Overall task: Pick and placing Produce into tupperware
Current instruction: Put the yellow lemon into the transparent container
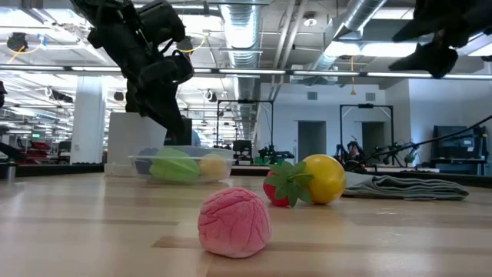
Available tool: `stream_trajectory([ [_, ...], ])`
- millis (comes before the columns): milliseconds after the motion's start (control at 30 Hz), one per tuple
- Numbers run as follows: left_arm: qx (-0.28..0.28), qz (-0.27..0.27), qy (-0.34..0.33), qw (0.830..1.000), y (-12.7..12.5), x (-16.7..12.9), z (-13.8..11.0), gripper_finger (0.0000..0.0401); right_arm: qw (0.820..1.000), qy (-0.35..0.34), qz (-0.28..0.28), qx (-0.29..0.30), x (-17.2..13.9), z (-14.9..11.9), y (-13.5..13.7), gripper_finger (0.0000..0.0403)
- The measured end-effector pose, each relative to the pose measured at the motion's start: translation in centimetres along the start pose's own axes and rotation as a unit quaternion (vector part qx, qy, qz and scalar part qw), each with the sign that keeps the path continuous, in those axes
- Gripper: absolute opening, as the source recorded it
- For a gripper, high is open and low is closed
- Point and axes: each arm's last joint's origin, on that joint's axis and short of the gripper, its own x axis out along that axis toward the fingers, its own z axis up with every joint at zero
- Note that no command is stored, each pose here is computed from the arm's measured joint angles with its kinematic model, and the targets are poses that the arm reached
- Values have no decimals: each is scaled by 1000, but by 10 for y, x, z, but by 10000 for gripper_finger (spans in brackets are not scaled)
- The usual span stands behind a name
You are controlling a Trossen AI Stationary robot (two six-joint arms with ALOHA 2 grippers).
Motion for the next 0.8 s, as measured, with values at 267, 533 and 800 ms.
stream_trajectory([
  [267, 28, -44, 9, 999, -39, -3, -10, 155, 992, 116, 7, -55, 27, -18, 16, 328],
  [533, 54, -50, 4, 997, -78, -10, -27, 155, 961, 187, 69, -193, 73, -39, 48, 328],
  [800, 50, -36, 15, 998, -106, -20, -50, 155, 931, 250, 97, -249, 117, -49, 65, 324],
])
